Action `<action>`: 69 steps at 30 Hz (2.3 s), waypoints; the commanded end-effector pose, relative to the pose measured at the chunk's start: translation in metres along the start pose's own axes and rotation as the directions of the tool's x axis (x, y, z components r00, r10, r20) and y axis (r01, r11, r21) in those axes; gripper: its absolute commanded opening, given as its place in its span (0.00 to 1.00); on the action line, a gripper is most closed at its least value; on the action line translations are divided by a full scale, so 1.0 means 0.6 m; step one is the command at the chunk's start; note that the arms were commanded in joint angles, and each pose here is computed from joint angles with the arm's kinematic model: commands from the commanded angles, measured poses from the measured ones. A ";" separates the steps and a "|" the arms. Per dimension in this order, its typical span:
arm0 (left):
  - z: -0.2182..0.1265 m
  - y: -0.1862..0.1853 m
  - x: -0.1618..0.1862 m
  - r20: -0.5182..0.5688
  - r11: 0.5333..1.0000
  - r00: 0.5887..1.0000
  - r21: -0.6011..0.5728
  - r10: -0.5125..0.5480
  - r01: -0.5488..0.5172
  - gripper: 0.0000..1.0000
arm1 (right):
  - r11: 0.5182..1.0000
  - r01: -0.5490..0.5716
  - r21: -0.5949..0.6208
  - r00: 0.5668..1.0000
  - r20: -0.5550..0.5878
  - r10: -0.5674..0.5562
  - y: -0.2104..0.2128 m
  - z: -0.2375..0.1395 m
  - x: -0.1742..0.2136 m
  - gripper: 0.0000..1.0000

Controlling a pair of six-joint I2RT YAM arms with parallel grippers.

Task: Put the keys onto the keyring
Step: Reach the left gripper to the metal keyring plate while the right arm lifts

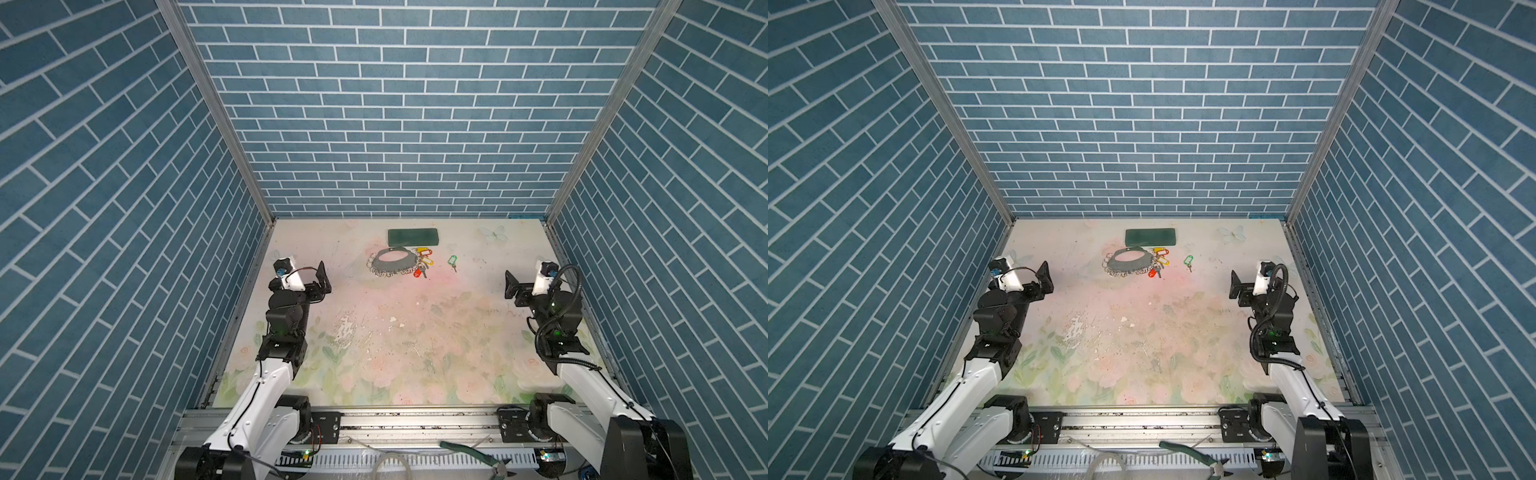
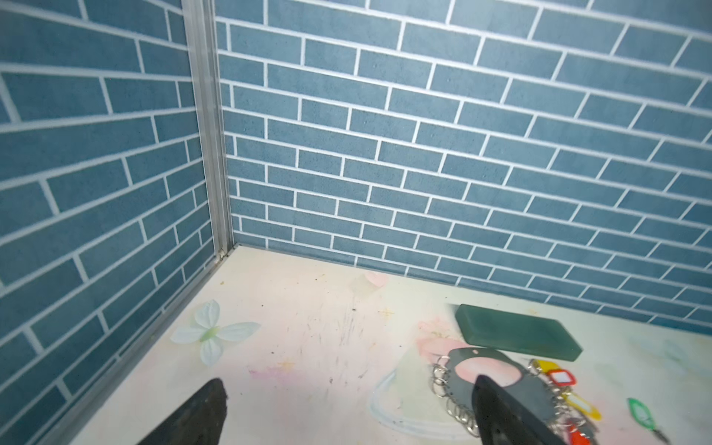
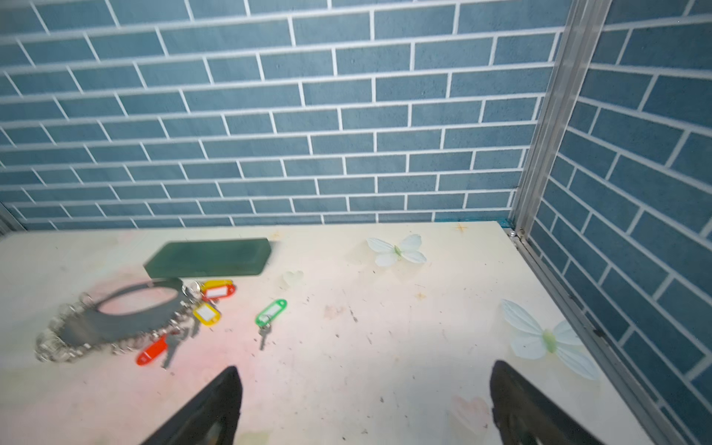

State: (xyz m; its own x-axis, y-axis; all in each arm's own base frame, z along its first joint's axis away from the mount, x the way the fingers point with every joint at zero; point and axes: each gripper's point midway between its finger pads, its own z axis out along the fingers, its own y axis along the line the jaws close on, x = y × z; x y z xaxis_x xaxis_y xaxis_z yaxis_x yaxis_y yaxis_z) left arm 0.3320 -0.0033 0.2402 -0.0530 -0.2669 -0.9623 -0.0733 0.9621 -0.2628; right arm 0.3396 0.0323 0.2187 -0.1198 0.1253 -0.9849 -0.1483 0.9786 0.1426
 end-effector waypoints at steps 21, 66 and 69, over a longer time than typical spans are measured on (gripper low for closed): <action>0.021 -0.070 0.175 -0.609 0.955 0.752 -0.031 -0.251 0.294 1.00 | 0.890 -0.397 0.225 0.841 -0.300 0.451 -0.009 -0.092 0.091 0.96; 0.278 -0.387 0.505 -0.856 0.913 0.319 0.379 0.407 -0.149 1.00 | 0.877 -0.416 0.241 0.811 -0.336 0.478 -0.013 -0.068 0.143 0.96; 0.259 -0.375 0.521 -0.872 0.914 0.274 0.377 0.405 -0.148 1.00 | 0.876 -0.413 0.251 0.813 -0.332 0.478 -0.017 -0.066 0.146 0.96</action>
State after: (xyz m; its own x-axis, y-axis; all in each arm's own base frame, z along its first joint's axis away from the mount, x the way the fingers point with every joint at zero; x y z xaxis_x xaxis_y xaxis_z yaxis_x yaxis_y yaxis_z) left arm 0.5153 -0.3033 0.0319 -0.8634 0.2328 -0.4475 0.3131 0.9429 -0.1134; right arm 0.2923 0.0275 0.1383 -0.5066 0.4898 -0.7096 0.1502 0.8605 0.4868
